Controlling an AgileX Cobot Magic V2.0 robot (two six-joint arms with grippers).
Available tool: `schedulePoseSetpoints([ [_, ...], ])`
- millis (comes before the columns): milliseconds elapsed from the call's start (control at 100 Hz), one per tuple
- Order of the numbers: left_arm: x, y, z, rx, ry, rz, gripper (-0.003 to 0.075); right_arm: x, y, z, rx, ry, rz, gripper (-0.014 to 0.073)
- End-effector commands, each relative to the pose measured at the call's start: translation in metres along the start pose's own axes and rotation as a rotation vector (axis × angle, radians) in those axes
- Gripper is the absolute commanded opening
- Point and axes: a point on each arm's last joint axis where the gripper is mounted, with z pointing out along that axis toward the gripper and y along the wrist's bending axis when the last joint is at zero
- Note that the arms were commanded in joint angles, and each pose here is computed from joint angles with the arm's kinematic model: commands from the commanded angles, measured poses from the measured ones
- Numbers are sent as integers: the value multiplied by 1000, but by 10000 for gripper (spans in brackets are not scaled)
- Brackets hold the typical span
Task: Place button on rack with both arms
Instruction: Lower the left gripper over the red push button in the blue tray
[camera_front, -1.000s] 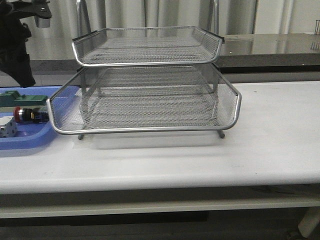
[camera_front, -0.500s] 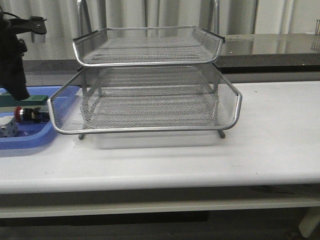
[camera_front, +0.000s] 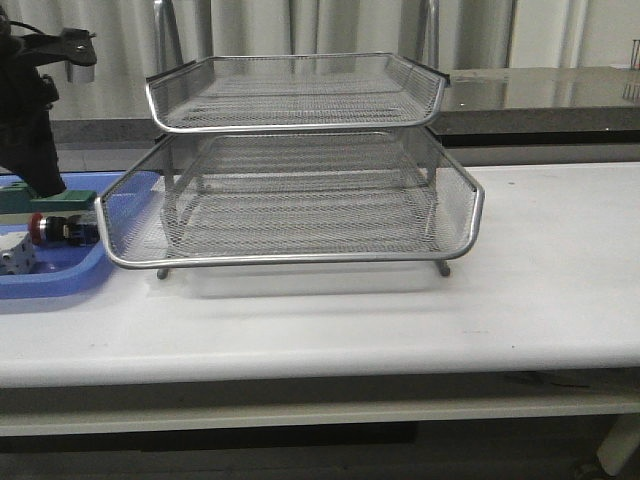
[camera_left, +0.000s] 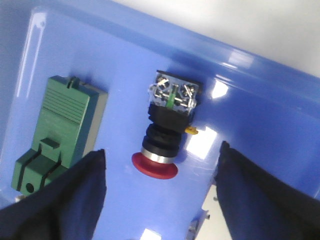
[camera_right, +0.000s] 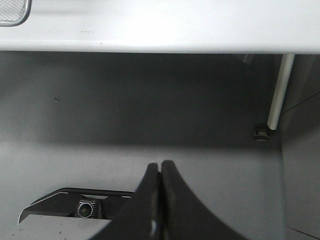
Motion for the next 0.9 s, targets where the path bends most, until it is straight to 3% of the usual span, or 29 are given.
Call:
schedulePoseSetpoints([
  [0,-9,14,-36,-120,-84,-22,458,-10,1,-7,-5,-73,-3,-71],
  [890,-6,11,9,-80,-70,-31,458,-10,1,-7,-5,-73,-3,-71],
])
